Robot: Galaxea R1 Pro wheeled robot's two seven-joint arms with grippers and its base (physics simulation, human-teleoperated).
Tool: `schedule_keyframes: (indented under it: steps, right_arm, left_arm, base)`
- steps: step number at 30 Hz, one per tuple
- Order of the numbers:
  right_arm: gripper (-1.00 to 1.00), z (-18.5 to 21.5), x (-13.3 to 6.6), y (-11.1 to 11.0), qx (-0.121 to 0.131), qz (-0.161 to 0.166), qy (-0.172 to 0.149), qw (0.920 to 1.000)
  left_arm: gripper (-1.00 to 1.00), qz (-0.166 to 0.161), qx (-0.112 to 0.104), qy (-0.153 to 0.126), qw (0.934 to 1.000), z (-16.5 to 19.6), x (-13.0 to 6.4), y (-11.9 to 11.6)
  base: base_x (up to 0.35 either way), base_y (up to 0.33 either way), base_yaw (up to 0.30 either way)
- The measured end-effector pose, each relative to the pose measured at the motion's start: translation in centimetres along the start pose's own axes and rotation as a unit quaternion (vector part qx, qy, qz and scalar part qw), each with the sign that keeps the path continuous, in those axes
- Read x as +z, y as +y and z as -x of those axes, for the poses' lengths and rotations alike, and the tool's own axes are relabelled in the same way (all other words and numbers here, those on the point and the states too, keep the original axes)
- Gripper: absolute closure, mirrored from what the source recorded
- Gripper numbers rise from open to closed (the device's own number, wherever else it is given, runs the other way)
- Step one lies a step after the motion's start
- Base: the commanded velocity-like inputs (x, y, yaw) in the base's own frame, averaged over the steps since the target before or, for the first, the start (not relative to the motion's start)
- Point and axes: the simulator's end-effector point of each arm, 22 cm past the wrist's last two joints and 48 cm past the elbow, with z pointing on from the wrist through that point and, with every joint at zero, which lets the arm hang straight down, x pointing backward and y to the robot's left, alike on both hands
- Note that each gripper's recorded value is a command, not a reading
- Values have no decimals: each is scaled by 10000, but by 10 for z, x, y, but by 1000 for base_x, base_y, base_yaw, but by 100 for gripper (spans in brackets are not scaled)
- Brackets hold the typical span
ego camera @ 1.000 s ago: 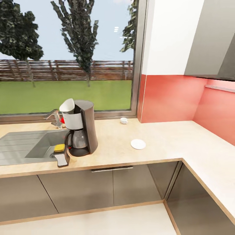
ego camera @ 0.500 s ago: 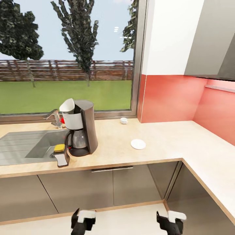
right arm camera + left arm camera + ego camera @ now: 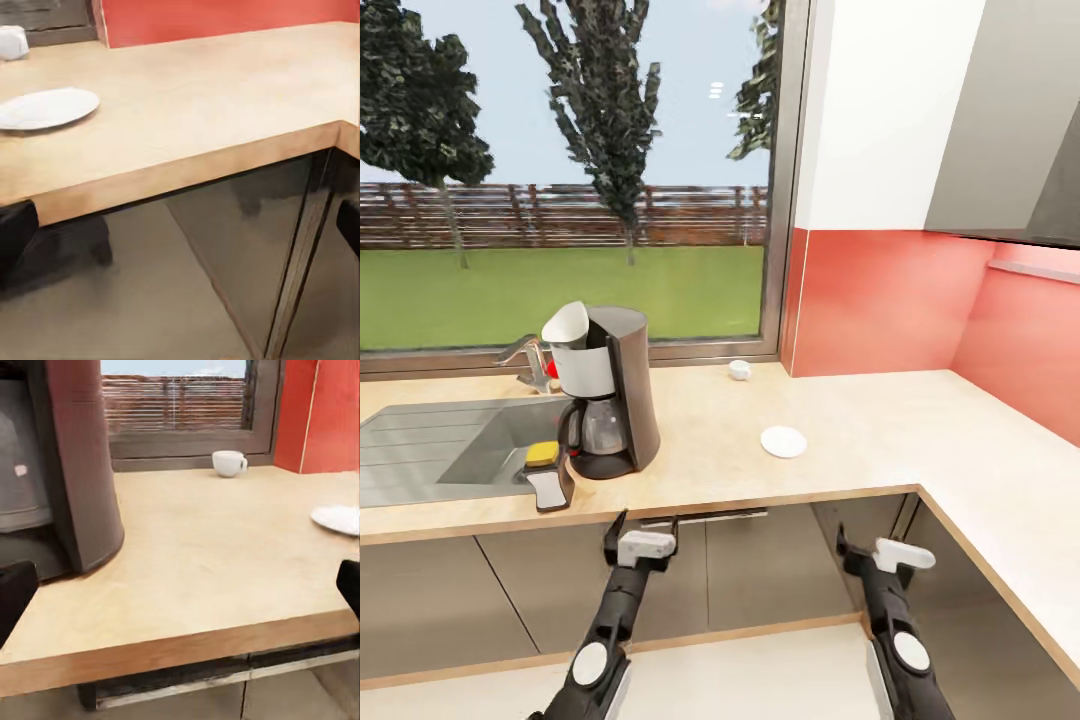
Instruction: Set up a coffee station on the kitchen countertop: keep the coffee maker on the countertop, move the bottle of coffee from the kitchen shelf to the counter next to the coffee maker, place a paper coffee filter on top of the coffee maker, put the saucer next to the coffee maker with the coffee cup on the saucer, and place the electric kettle next to the coffee maker.
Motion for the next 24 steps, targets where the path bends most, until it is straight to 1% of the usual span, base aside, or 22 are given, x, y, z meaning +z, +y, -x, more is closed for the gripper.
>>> schedule_keyframes:
  steps: [2, 3, 5, 8, 10, 12, 13, 15, 16, 17, 19, 20, 21, 22, 24]
  right_arm:
    - [-100, 25, 1, 17, 246, 163, -252, 9992]
    - [-100, 36, 1, 24, 348, 222, -357, 9985]
    - [-100, 50, 1, 30, 470, 286, -500, 9972]
    - [-100, 70, 0, 35, 583, 342, -688, 9953]
    - [-100, 79, 0, 36, 616, 358, -771, 9945]
    - [-100, 92, 5, 39, 651, 382, -856, 9935]
    - [-100, 97, 7, 40, 661, 391, -876, 9932]
    - [-100, 115, 20, 47, 691, 441, -863, 9929]
    - [-100, 122, 28, 52, 698, 475, -760, 9935]
    - [-100, 125, 32, 55, 699, 498, -690, 9939]
    - [-100, 136, 48, 66, 703, 597, -354, 9951]
    - [-100, 139, 52, 70, 705, 626, -250, 9952]
    - [-100, 143, 58, 76, 713, 686, -39, 9951]
    - [-100, 146, 62, 79, 719, 720, 61, 9948]
    - [-100, 157, 72, 87, 731, 831, 429, 9929]
  left_arm:
    - [-100, -68, -20, -345, 9994, 34, 5, -7]
    - [-100, -81, -29, -463, 9989, 47, 6, -8]
    - [-100, -92, -36, -536, 9985, 61, 8, -10]
    - [-100, -143, -14, -468, 9988, 74, 14, -15]
    - [-100, -164, 4, -438, 9989, 86, 25, -16]
    - [-100, -165, -66, -387, 9991, 103, 44, -15]
    - [-100, -164, -103, -368, 9991, 108, 50, -14]
    - [-100, -164, -326, -216, 9991, 125, 72, -10]
    - [-100, -191, -461, -75, 9987, 130, 84, -9]
    - [-100, -215, -534, 9, 9983, 133, 90, -8]
    - [-100, -349, -815, 418, 9952, 138, 115, -11]
    - [-100, -387, -880, 525, 9940, 139, 121, -11]
    - [-100, -451, -983, 742, 9914, 139, 133, -12]
    - [-100, -481, -1027, 848, 9899, 139, 140, -12]
    - [-100, -593, -1176, 1236, 9836, 137, 162, -10]
  base:
    - [0, 0, 0]
    - [0, 0, 0]
    - [0, 0, 0]
    - [0, 0, 0]
    - [0, 0, 0]
    - [0, 0, 0]
    - [0, 0, 0]
    - [0, 0, 0]
    - [0, 0, 0]
    - [0, 0, 0]
    - [0, 0, 0]
    - [0, 0, 0]
    - [0, 0, 0]
    - [0, 0, 0]
    - [0, 0, 0]
